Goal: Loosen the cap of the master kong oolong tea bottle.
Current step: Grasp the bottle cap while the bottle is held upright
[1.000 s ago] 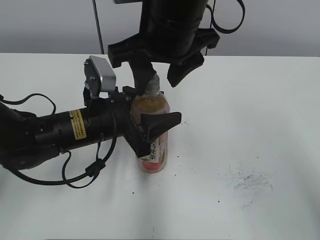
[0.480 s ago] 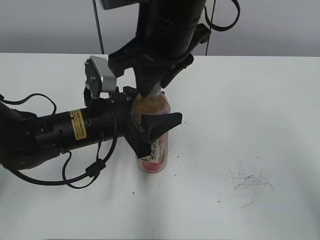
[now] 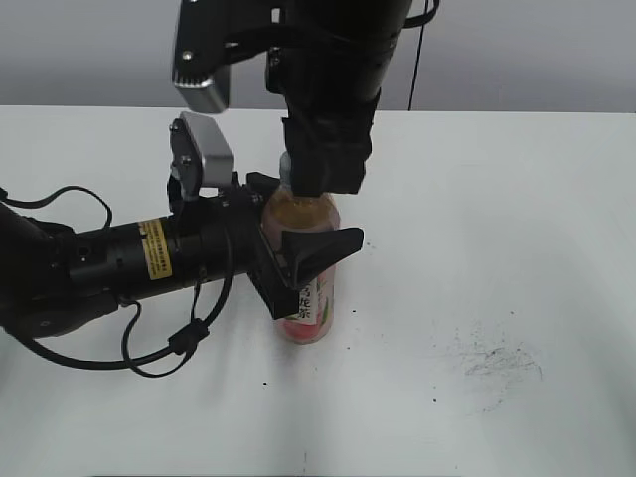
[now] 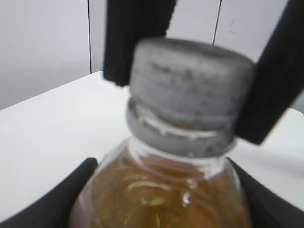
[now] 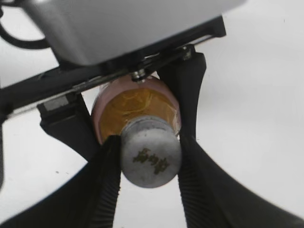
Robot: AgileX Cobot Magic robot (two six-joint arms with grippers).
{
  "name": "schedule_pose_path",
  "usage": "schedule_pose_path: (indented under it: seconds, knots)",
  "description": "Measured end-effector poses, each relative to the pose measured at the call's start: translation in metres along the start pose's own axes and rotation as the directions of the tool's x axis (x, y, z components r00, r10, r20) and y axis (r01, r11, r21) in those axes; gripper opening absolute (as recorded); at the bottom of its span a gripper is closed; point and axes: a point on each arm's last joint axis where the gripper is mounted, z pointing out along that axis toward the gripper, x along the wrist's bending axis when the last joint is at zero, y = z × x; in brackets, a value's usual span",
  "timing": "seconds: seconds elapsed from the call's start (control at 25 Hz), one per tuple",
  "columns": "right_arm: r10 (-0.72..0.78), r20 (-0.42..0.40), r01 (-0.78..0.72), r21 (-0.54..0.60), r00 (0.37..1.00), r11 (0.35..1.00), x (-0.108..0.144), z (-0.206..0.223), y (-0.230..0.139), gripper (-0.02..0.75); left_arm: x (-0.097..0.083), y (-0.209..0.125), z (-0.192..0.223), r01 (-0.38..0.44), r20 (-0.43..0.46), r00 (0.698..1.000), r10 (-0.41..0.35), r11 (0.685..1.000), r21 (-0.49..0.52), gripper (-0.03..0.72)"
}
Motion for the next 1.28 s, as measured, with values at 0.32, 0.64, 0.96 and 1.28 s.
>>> schedule_pose_path:
  seconds: [0.32,0.64,0.96,1.28]
  knots:
    - [-0.538,0.002,0.538,-0.002,0.843,0.843,0.0006,-0.0011,0.0007,0.278,-0.0007,-0.0001,0.0,-0.012,0.008,1.0,0.012,1.0,0.001,0.447]
    - [-0.915,0.018,0.915,-0.019,0.403,0.403,0.0014,-0.0021,0.0024,0.279,-0.0014,-0.0001,0.0,-0.021,0.016,1.0,0.021,1.0,0.0,0.447]
    - [-0.999,0.034,1.0,-0.002,-0.01,-0.01,0.0008,-0.0021,0.0036,0.279,-0.0013,0.0,0.0,-0.016,0.014,1.0,0.016,1.0,0.0,0.447]
    - [-0.998,0.039,0.998,0.003,-0.059,-0.059,0.0006,-0.0021,0.004,0.279,-0.0012,0.0,0.0,-0.013,0.013,1.0,0.013,1.0,-0.001,0.447]
